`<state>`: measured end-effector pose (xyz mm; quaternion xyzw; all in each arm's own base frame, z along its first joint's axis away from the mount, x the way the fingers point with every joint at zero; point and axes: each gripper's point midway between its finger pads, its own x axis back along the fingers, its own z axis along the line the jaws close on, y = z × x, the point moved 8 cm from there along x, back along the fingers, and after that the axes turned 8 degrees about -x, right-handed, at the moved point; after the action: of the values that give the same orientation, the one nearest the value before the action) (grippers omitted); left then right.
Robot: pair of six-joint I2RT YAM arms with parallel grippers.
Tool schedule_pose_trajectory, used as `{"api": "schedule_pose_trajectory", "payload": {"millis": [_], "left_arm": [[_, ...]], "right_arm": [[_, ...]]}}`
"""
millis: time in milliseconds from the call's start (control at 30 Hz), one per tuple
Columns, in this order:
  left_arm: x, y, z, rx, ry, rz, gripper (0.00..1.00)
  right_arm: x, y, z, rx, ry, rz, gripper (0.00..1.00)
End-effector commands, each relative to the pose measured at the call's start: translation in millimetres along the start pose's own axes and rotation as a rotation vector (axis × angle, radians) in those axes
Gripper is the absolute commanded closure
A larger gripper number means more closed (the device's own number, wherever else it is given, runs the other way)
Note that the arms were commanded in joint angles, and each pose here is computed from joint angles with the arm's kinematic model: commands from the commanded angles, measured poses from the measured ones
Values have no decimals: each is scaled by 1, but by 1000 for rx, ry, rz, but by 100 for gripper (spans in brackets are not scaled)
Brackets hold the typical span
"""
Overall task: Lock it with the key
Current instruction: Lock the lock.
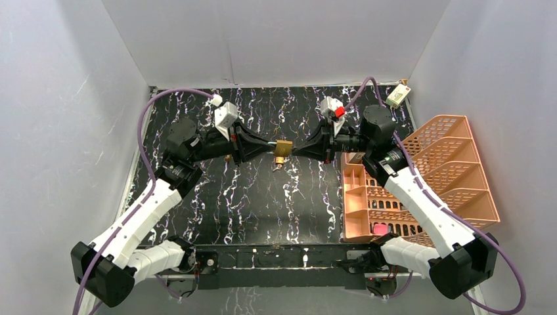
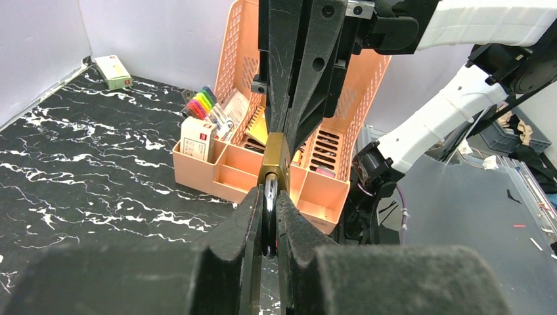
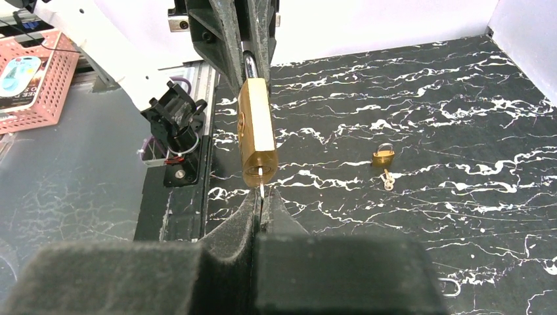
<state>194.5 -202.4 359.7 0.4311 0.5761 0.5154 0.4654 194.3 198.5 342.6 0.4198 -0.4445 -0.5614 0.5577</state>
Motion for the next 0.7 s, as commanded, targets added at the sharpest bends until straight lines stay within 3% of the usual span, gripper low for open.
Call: {"api": "schedule_pose_trajectory", "payload": {"millis": [0,667], "left_arm": [[9,31,-6,-114,36,-84,100],[35,39,-5,-183,142,-30,100]], "right_arm": [[4,10,6,90,-16,-40,100],[19,-11,-7,80,-131,-45,100]]}}
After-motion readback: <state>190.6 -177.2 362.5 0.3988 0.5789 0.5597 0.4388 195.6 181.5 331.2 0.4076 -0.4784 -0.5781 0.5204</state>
